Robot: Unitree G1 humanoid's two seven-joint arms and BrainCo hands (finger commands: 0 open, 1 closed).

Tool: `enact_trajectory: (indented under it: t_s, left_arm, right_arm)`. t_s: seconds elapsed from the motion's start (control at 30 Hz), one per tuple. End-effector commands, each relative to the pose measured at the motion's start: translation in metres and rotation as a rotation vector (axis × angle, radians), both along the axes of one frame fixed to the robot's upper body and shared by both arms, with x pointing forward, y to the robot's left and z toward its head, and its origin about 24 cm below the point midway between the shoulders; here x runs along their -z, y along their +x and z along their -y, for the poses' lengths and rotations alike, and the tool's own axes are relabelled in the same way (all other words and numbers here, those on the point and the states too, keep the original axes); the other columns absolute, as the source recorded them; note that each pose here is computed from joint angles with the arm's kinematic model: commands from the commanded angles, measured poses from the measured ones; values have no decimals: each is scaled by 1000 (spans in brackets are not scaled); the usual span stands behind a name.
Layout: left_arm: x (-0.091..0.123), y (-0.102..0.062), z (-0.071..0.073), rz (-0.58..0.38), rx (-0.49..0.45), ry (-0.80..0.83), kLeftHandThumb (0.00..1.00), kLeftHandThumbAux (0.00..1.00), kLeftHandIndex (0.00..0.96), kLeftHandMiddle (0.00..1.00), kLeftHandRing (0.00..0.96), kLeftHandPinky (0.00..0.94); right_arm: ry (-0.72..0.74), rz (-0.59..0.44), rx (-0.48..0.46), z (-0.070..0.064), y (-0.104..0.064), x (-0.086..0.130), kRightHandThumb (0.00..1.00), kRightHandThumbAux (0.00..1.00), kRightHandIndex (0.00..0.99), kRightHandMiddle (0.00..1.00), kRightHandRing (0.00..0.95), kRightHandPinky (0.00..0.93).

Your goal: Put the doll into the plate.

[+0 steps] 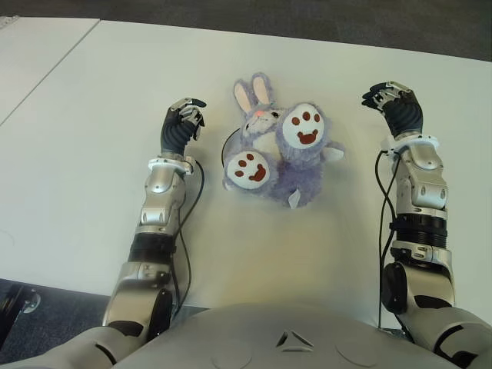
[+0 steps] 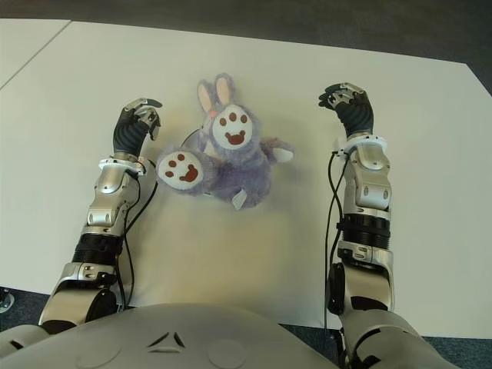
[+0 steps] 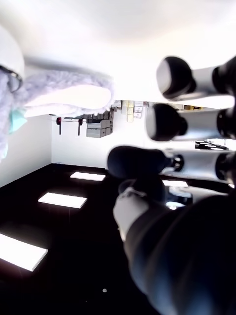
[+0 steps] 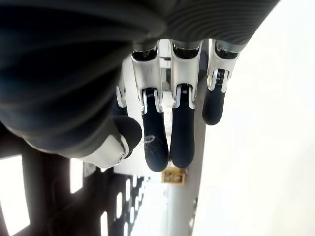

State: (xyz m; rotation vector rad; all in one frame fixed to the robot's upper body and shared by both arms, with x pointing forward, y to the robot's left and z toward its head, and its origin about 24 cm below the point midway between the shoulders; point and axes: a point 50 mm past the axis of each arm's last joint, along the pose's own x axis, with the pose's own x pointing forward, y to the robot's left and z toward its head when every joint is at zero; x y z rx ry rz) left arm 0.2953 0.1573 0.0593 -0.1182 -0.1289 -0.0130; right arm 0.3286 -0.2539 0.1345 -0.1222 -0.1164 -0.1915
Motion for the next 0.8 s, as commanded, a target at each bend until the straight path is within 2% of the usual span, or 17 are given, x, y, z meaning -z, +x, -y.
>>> enact_trajectory:
  t_s: [0.03, 0.33, 0.6, 0.8]
  left_arm:
    - [29, -13, 5, -111, -13, -30, 714, 703, 444, 844, 855, 859]
    - [29, -11, 4, -110, -9, -32, 713, 703, 444, 844, 855, 862]
    - [29, -10, 5, -106, -8, -31, 713, 703, 444, 847, 858, 864]
    - [28, -9, 4, -97, -14, -41, 714, 703, 444, 847, 859, 866]
  right_arm:
    - [7, 32, 38, -2, 6, 4, 707, 718, 431, 548, 569, 574]
    - [19, 54, 73, -7, 17, 13, 710, 715, 434, 574, 587, 584]
    - [47, 58, 98, -16, 30, 18, 711, 715, 436, 607, 620, 625]
    - [92, 53, 137, -32, 32, 25, 712, 715, 437, 640, 651, 657]
